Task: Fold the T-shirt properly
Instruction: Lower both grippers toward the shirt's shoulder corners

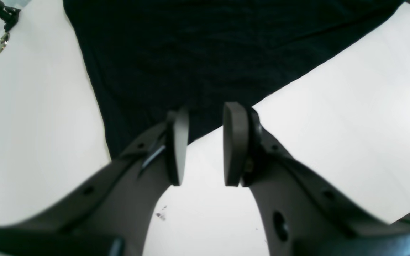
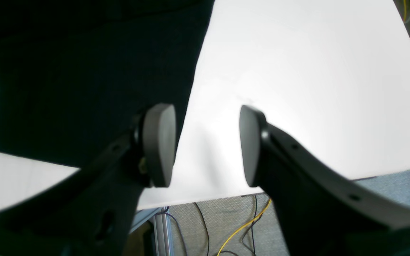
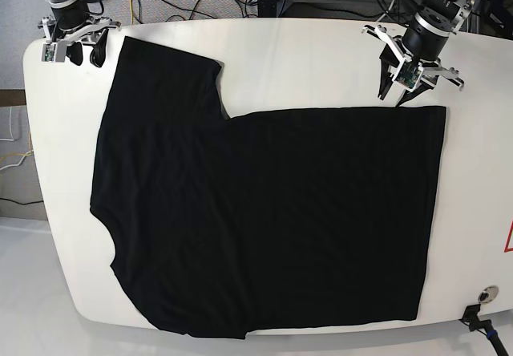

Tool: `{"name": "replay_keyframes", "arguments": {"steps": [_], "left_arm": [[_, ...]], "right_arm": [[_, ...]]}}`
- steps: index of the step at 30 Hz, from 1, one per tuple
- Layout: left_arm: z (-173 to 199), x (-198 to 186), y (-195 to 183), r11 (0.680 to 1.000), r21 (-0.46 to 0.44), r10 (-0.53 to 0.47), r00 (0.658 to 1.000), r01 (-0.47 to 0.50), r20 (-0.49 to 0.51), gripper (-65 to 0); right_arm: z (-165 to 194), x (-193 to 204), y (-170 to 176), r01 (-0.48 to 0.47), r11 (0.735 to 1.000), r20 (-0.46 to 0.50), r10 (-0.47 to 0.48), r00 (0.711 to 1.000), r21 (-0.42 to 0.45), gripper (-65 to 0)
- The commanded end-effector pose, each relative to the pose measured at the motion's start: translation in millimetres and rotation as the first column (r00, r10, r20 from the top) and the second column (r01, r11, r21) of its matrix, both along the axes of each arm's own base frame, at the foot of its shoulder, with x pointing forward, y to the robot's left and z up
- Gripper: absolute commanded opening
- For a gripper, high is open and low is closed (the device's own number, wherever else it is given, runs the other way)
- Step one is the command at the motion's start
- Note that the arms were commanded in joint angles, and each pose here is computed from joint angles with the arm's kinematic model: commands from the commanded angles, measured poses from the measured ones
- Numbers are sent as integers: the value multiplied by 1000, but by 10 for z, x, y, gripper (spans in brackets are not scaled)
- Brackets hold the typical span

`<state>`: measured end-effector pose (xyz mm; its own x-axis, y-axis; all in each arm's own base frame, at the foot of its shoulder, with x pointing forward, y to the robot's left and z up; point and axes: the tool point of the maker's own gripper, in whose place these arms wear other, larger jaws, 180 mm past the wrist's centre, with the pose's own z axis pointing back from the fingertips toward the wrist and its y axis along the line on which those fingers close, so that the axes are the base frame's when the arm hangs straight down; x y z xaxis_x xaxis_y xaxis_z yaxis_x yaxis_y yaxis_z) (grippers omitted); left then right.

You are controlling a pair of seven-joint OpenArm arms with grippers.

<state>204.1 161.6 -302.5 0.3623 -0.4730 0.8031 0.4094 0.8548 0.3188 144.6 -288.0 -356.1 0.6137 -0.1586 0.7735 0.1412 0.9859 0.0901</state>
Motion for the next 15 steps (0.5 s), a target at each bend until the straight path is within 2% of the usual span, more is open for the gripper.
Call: {"name": "replay_keyframes", "arguments": {"steps": [1,7,15], "left_arm": [[60,33,16,1000,-21,9,1000,-9,20,-475],[75,46,20,1000,7,8,1000,-9,30,-462],[67,55,53,1000,25,18,999,-19,28,-452]], "right_arm": [[73,52,-16,-2,1000,32,2,999,-2,-366],[24,71,111,-40,999,19,39,999,14,-361],[-143,165,655,-216,974,-10,217,976,71,-361]]}}
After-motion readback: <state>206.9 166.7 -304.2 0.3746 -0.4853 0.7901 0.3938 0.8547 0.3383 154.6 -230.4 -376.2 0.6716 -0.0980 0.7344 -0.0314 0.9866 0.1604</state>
